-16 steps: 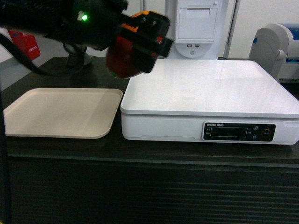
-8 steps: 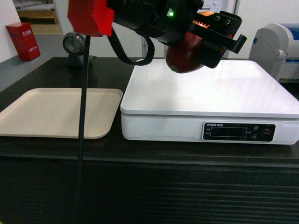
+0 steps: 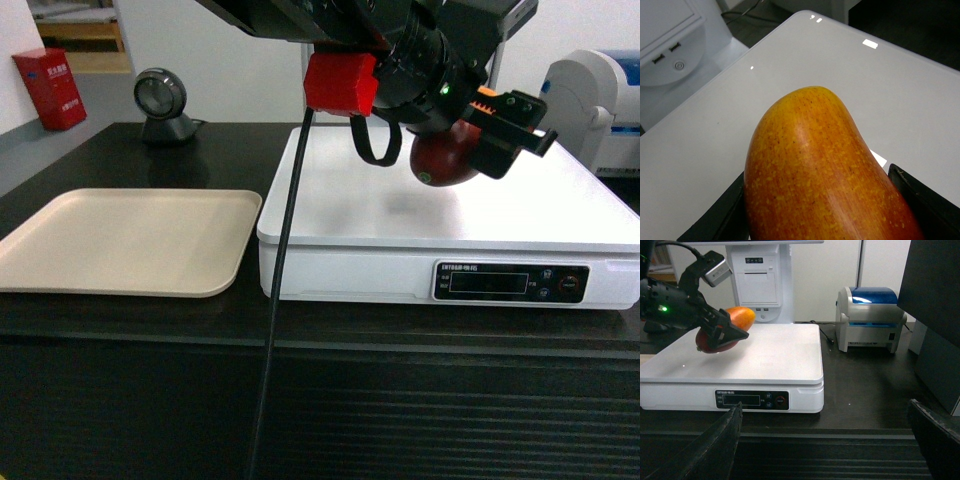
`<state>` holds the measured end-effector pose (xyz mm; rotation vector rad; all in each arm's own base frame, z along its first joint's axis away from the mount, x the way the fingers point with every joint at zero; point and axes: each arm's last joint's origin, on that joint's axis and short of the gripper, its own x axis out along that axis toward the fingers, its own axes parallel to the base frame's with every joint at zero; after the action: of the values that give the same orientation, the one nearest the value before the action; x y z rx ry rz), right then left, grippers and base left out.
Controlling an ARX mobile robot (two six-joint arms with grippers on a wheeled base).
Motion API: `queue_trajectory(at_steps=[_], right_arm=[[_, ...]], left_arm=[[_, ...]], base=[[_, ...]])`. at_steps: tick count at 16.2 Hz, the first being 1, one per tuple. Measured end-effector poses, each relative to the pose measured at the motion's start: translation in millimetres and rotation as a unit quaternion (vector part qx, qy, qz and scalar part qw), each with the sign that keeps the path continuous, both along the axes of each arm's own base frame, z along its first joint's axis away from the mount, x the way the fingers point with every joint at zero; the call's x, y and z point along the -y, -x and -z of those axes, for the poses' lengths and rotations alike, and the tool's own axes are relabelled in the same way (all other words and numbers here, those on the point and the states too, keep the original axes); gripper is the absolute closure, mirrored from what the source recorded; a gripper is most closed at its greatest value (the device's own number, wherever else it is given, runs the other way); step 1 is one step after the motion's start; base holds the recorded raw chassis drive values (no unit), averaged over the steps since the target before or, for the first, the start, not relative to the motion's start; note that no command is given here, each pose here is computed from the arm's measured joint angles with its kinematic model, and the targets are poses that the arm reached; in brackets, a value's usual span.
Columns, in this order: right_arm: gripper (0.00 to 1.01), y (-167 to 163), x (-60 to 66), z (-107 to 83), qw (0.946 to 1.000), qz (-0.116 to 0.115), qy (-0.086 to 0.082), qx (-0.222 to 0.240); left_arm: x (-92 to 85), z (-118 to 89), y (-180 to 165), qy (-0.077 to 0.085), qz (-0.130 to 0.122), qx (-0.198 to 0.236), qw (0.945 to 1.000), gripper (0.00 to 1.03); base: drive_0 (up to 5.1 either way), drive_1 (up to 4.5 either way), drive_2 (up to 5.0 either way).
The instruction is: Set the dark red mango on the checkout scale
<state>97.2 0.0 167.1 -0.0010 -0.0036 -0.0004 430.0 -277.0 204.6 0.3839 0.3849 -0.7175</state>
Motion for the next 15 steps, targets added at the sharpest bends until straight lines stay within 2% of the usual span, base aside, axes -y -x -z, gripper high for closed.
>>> queue_trajectory(at_steps=[4, 5, 9, 10, 12, 15], right_arm=[[0.03, 0.0, 0.0, 0.0, 1.0000, 0.000, 0.000, 0.000], [0.03, 0.0, 0.0, 0.0, 1.0000, 0.000, 0.000, 0.000], [0.03, 0.0, 0.0, 0.0, 1.0000, 0.000, 0.000, 0.000], [0.03, 0.0, 0.0, 0.0, 1.0000, 0.000, 0.000, 0.000], [0.03, 0.0, 0.0, 0.0, 1.0000, 0.000, 0.000, 0.000], [0.03, 0.0, 0.0, 0.0, 1.0000, 0.000, 0.000, 0.000]], left_arm=[[-3.7, 17.7, -37.2, -0.026, -0.042, -0.020, 0.9986, 0.30], [-2.7, 20.5, -42.7, -0.030, -0.045, -0.023, 0.9982, 0.30], [10.4, 19.6, -42.7, -0.031, -0.038, -0.022, 0.9986, 0.30], [14.0, 19.7, -40.6, -0.031, -0.034, -0.022, 0.9987, 0.28], [18.3, 19.4, -38.3, -0.029, -0.026, -0.019, 0.9991, 0.05], [18.5, 19.3, -38.4, -0.026, -0.023, -0.017, 0.9992, 0.05]], base=[[0.0, 0.00, 0.0], [0.0, 0.00, 0.0], [0.0, 0.00, 0.0], [0.0, 0.00, 0.0], [0.0, 0.00, 0.0], [0.0, 0.00, 0.0]])
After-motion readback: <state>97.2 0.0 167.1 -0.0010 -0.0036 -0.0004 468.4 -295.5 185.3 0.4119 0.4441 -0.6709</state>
